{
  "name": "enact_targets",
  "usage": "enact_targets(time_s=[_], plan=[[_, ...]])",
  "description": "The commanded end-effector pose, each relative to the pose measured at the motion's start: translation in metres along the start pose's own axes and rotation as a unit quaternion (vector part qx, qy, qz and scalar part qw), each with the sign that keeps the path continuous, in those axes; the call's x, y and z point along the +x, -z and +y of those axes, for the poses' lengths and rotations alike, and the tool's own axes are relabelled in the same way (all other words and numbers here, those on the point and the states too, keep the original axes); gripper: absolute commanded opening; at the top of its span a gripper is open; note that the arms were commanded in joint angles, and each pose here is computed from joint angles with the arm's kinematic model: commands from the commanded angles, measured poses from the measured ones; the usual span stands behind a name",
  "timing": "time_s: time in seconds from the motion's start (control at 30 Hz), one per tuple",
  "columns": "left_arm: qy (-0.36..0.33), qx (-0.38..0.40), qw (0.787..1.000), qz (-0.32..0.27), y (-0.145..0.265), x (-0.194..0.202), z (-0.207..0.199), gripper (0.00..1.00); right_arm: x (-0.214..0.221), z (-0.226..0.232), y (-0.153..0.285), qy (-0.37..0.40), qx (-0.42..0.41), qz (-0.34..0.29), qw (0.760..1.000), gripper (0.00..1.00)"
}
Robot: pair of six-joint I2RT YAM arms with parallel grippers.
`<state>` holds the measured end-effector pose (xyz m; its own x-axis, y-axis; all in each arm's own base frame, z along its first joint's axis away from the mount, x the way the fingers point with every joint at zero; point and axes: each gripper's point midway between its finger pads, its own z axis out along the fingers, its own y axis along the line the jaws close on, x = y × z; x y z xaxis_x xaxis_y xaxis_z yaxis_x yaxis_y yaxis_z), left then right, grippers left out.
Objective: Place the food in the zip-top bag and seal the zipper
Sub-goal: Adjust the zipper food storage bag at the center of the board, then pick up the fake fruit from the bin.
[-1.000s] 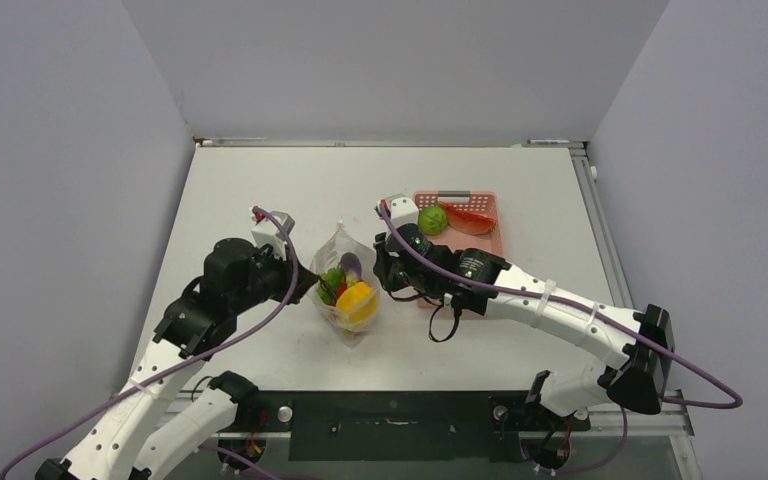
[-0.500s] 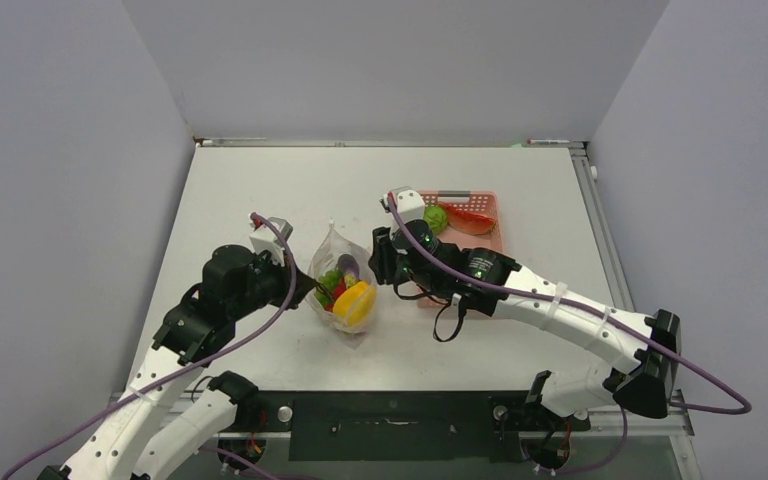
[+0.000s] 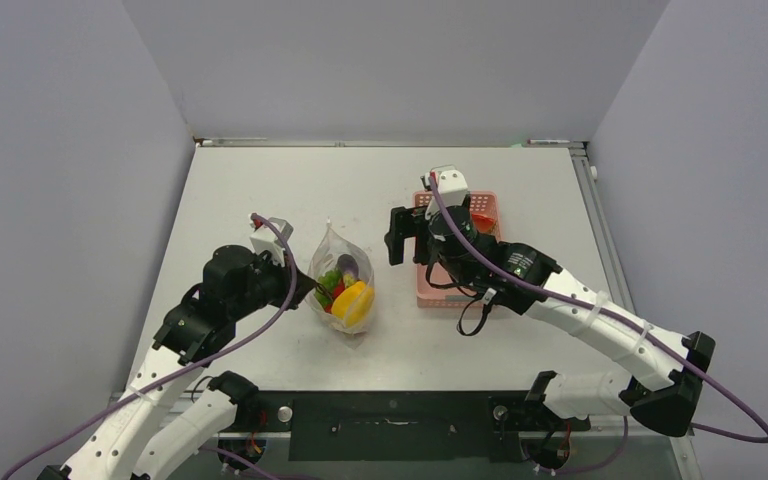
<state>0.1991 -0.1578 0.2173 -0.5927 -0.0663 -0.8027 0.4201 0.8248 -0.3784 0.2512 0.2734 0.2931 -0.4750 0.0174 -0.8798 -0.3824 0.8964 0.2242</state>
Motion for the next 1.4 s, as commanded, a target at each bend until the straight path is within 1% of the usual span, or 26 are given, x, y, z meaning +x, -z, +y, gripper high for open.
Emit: enact_targets(time_s=[0.0,0.03,0.07,0.2,0.37,0.43,0.47,0.5,0.6,0.87,1.1,1.37], plan=[[-0.009,0.005,1.000,-0.017,0.002,-0.008,-0.002,0.00,-0.006,-0.027,0.004,0.009,0.049,-0.019,0.999,0.98],[-0.009,0.005,1.000,-0.018,0.002,-0.008,-0.002,0.00,-0.004,-0.031,0.003,0.010,0.058,-0.018,0.998,0.92],[-0.009,0.005,1.000,-0.018,0.002,-0.008,-0.002,0.00,-0.002,-0.038,0.001,0.012,0.071,-0.018,0.997,0.90],[-0.009,0.006,1.000,-0.017,0.002,-0.008,-0.003,0.00,0.009,-0.064,-0.009,0.009,0.117,-0.014,0.993,0.90],[-0.009,0.006,1.000,-0.020,0.003,-0.008,-0.002,0.00,0.027,-0.099,-0.024,-0.013,0.165,0.005,0.986,0.90],[-0.009,0.006,1.000,-0.019,0.003,-0.008,-0.002,0.00,0.034,-0.109,-0.030,-0.025,0.166,0.012,0.986,0.90],[-0.009,0.006,1.000,-0.020,0.003,-0.008,-0.002,0.00,0.036,-0.112,-0.033,-0.015,0.160,0.017,0.987,0.90],[-0.009,0.005,1.000,-0.018,0.003,-0.008,-0.002,0.00,0.038,-0.115,-0.036,-0.034,0.161,0.015,0.986,0.90],[-0.010,0.005,1.000,-0.019,0.003,-0.008,-0.002,0.00,0.045,-0.126,-0.040,-0.039,0.172,0.018,0.984,0.90],[-0.010,0.007,1.000,-0.016,0.002,-0.007,-0.003,0.00,0.063,-0.140,-0.063,-0.058,0.162,0.043,0.984,0.90],[-0.011,0.011,1.000,-0.018,0.003,-0.007,-0.004,0.00,0.066,-0.151,-0.092,-0.100,0.157,0.054,0.981,0.92],[-0.011,0.016,1.000,-0.017,0.003,-0.008,-0.005,0.00,0.062,-0.161,-0.124,-0.154,0.165,0.046,0.973,0.97]])
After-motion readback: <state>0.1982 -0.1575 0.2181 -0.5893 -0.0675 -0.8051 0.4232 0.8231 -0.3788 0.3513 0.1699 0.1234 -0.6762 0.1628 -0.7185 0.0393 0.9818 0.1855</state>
